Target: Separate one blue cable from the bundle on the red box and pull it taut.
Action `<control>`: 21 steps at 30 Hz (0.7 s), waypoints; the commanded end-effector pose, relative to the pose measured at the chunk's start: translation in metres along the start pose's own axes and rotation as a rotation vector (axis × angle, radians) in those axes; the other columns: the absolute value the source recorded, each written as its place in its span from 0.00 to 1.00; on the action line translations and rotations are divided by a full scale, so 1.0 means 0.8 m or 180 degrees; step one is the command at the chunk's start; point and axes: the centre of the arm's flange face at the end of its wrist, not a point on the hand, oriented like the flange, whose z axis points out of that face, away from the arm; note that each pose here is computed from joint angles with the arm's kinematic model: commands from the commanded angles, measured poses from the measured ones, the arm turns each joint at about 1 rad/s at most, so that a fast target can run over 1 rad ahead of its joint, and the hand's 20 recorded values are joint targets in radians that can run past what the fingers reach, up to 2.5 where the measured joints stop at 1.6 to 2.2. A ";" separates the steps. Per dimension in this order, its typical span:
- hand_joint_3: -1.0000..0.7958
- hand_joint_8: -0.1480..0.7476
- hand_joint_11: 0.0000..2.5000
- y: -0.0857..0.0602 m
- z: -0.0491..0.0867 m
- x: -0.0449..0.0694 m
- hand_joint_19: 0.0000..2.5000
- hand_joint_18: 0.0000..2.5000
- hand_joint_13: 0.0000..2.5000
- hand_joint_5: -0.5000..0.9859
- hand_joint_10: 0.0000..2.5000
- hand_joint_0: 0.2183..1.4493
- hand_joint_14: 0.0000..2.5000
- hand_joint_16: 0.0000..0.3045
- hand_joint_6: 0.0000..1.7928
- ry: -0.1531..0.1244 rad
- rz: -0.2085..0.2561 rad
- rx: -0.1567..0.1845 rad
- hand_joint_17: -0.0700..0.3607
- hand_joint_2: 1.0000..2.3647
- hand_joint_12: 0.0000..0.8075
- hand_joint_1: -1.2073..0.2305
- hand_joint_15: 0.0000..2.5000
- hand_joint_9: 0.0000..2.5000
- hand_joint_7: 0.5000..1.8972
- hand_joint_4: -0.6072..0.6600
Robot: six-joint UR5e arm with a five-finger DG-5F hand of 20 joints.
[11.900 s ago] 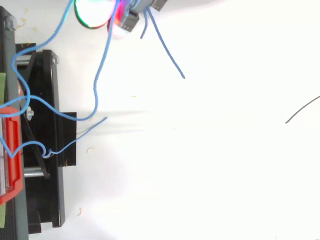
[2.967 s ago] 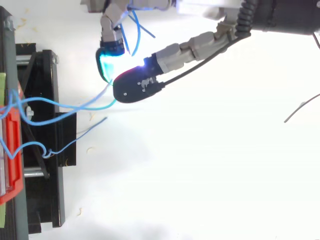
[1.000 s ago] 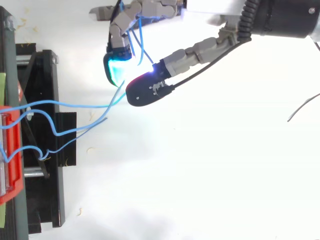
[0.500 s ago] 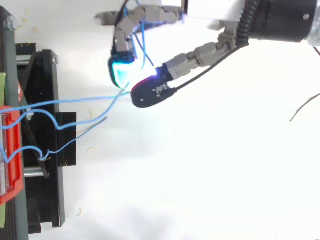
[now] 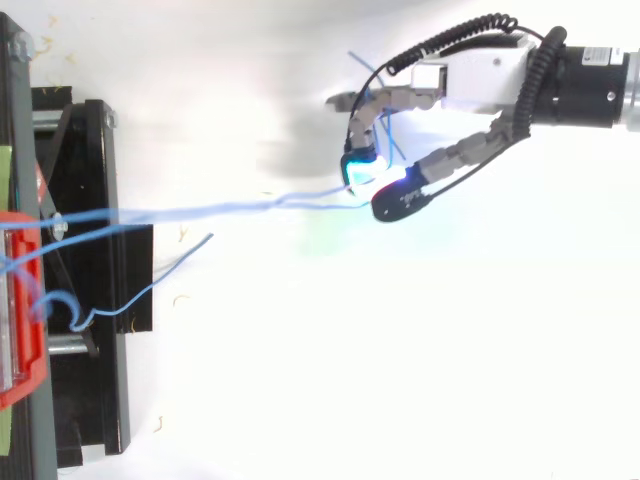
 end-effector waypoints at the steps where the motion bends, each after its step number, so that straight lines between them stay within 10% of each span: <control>1: 0.50 0.20 0.00 -0.008 0.006 -0.024 0.07 0.11 0.14 0.29 0.00 0.40 0.00 0.18 0.51 -0.0182 0.0064 -0.0161 0.45 0.00 0.46 0.15 0.00 0.06 0.35 0.21; 5: 0.50 0.20 0.00 0.064 0.031 -0.049 0.07 0.11 0.14 0.29 0.00 0.40 0.00 0.18 0.51 -0.0431 0.0119 -0.0727 0.45 0.00 0.46 0.15 0.01 0.07 0.35 0.21; 10: 0.50 0.20 0.00 0.089 0.039 -0.061 0.08 0.11 0.14 0.29 0.00 0.40 0.00 0.18 0.51 -0.0568 0.0153 -0.1000 0.44 0.00 0.45 0.15 0.01 0.07 0.35 0.21; 21: 0.50 0.20 0.00 0.091 0.040 -0.062 0.08 0.11 0.14 0.29 0.00 0.40 0.00 0.18 0.51 -0.0584 0.0157 -0.1035 0.44 0.00 0.45 0.15 0.01 0.07 0.35 0.21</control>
